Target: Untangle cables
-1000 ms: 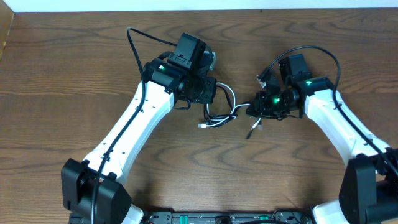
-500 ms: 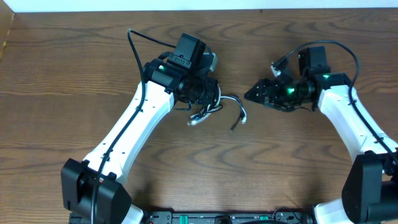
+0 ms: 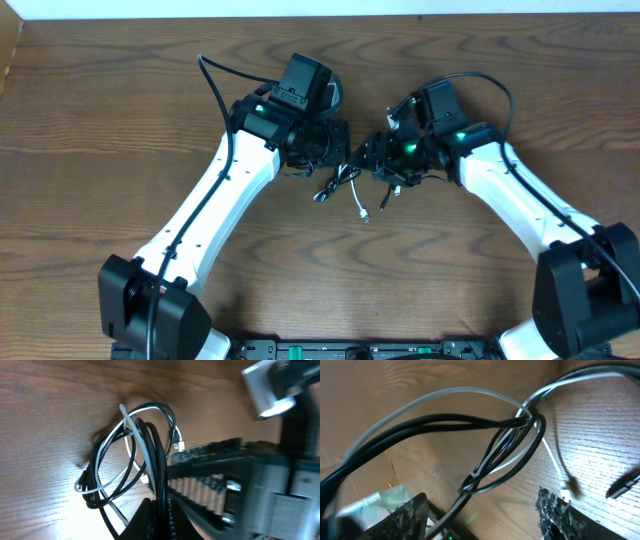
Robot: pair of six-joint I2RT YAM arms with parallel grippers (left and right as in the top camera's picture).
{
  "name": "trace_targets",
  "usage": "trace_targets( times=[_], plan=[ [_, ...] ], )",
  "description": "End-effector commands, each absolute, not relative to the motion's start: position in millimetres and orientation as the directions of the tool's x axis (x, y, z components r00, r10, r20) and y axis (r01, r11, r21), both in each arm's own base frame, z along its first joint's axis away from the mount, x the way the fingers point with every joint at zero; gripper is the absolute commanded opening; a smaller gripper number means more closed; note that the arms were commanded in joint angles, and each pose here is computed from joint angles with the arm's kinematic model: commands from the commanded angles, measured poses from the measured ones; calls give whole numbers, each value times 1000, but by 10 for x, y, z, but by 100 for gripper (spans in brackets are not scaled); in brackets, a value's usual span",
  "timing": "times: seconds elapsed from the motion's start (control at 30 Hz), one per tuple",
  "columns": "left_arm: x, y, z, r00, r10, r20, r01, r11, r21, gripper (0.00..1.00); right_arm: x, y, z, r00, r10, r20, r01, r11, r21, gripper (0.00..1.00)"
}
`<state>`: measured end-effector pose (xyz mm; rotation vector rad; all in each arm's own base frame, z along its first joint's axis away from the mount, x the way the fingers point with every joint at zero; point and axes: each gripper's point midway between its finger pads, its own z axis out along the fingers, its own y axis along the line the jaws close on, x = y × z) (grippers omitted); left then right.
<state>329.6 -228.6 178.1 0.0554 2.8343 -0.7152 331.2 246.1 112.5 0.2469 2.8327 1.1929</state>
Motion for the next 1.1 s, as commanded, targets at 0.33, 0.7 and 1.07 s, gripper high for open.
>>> trace_targets(
  times=[0.33,0.7,1.07],
  plan=[
    [3328,-2334,1849,-976,-69,-208,46,865,-500,8,3450,2912,632,-972,221,79,211,678,705,54],
    [3451,-2149,1804,-962,-106,-251,13,902,-432,8,3537,2869,458,-977,212,2,159,727,668,1],
    [3667,-1287,1683,-947,-131,-292,-56,966,-252,8,3778,1922,1241,-942,312,-120,147,708,690,1]
  ],
)
